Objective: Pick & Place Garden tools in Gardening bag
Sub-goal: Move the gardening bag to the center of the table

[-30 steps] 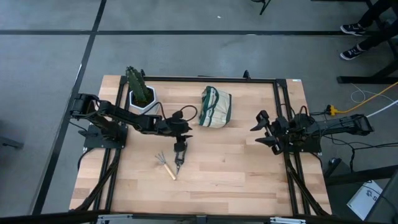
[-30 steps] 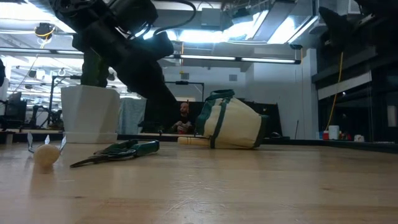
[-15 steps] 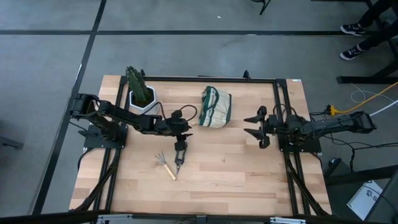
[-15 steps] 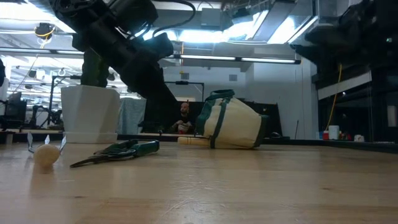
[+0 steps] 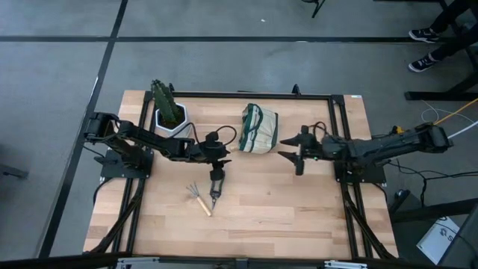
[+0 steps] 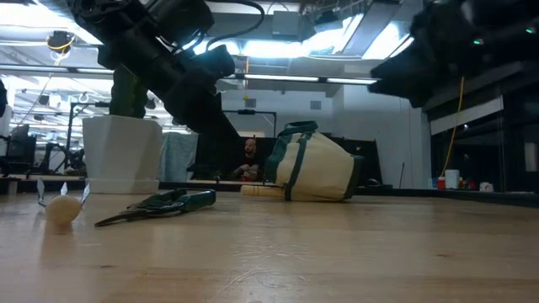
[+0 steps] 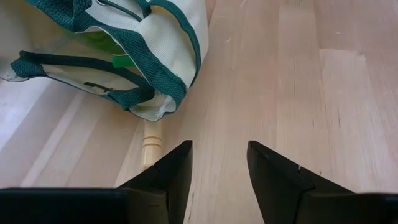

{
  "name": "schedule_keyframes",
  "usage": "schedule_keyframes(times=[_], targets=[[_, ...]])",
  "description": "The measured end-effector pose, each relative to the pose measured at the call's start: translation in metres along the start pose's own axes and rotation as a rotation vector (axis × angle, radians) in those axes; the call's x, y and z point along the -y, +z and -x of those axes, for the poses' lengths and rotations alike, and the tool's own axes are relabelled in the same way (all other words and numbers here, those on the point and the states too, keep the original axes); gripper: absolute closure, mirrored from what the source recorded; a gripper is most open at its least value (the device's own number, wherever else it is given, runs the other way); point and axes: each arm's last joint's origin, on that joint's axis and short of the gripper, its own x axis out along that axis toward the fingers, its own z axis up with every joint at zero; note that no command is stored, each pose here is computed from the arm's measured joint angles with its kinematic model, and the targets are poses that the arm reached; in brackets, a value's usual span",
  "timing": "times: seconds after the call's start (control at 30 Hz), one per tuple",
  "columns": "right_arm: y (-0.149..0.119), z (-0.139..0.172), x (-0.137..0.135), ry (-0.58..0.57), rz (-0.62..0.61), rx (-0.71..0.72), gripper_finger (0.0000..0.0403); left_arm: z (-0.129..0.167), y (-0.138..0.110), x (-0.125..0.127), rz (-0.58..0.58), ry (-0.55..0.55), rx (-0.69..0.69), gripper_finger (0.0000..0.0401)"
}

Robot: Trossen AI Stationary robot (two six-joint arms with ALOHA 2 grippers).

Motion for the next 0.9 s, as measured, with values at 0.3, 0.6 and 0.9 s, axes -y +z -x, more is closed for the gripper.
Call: schedule_keyframes(times=[0.3, 0.6, 0.9], targets=[[0.011, -0.040, -0.013, -0.032, 0.103, -0.154, 0.0184, 0.000, 0.000, 0.000, -0.001, 0.000, 0.000, 0.0251], [0.004, -0.069, -0.020, -0.034, 0.287, -0.264, 0.0184, 0.000, 0.000, 0.000, -0.002, -0.009, -0.004, 0.0255], [-0.013, -0.087, -0.016, -0.196, 0.447, -0.323, 0.0183, 0.000, 0.000, 0.000, -0.001, -0.009, -0.004, 0.0256]])
